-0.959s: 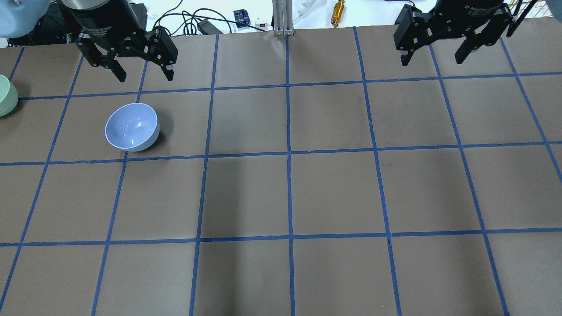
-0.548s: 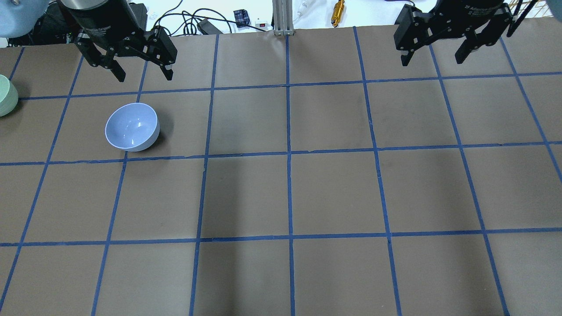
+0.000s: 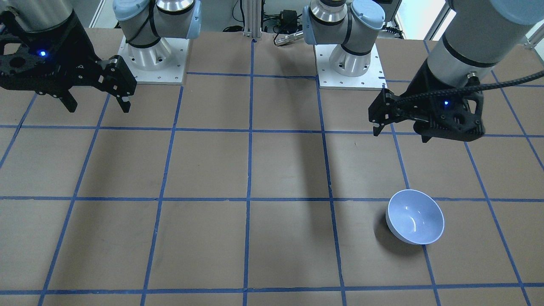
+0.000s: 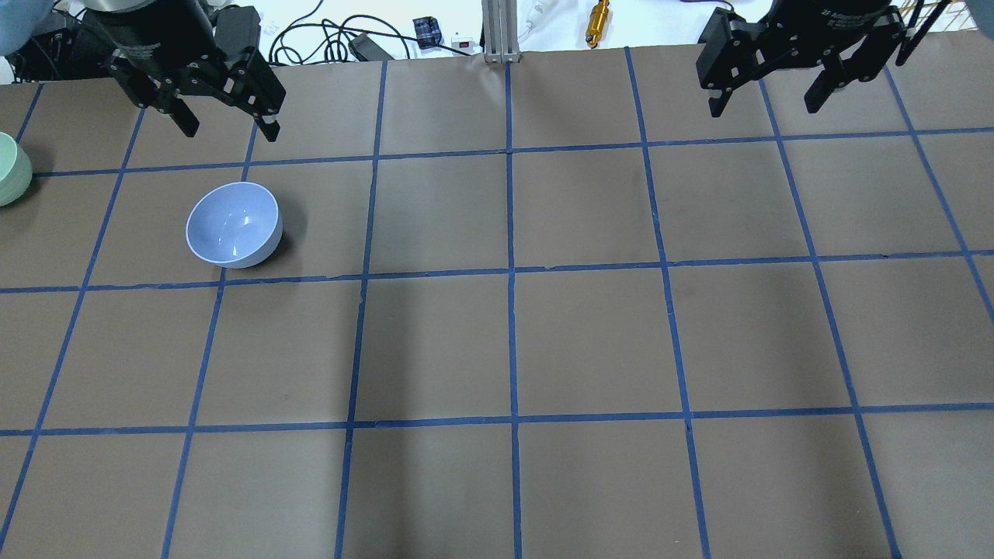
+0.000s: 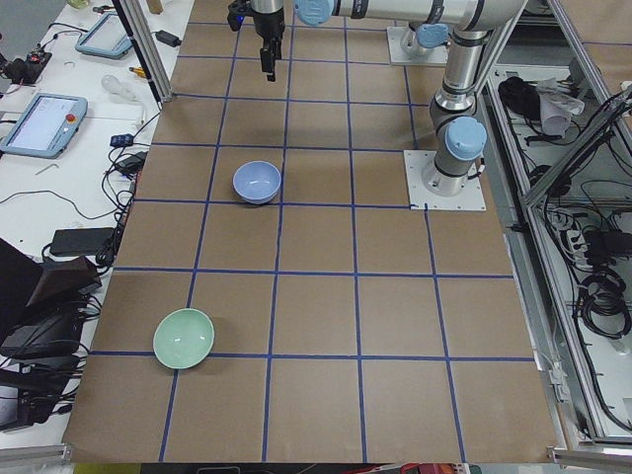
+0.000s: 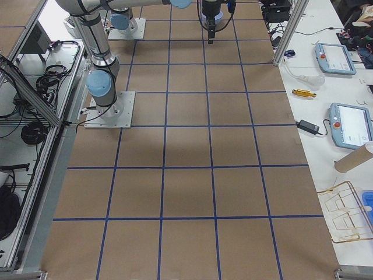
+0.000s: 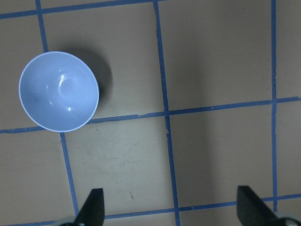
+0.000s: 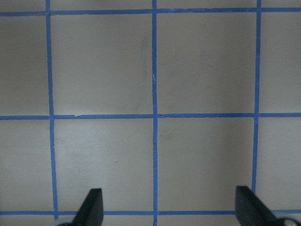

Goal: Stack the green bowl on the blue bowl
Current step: 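Raise the left gripper and swing it away from the light blue bowl, then move the left gripper down to the pale green bowl at the table edge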

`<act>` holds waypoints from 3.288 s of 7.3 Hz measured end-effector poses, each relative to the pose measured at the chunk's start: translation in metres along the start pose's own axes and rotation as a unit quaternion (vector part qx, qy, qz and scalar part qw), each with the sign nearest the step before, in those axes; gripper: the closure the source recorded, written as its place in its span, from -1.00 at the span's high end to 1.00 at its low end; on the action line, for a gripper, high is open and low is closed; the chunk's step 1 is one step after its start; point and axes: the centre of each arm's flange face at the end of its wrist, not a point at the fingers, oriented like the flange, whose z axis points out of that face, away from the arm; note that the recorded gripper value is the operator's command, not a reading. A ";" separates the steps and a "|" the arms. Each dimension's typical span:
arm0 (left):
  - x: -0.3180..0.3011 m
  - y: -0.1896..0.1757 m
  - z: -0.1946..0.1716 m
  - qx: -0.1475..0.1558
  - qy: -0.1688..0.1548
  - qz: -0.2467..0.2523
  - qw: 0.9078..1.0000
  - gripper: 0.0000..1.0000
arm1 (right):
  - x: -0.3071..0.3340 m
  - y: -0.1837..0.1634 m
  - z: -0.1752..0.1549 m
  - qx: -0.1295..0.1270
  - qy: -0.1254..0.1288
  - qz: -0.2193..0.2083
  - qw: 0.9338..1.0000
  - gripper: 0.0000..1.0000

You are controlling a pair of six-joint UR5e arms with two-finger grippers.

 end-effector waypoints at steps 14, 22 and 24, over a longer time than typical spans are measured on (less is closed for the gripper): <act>-0.592 -0.009 0.203 -0.016 -0.069 0.503 0.861 0.95 | 0.000 0.000 0.000 0.000 0.001 -0.001 1.000 1.00; -0.636 -0.005 0.302 0.039 -0.033 0.611 0.790 0.66 | 0.000 0.000 0.000 0.000 0.001 -0.001 1.000 1.00; -0.639 -0.008 0.313 0.040 -0.038 0.610 0.790 0.22 | 0.000 0.000 0.000 0.000 0.001 -0.001 1.000 1.00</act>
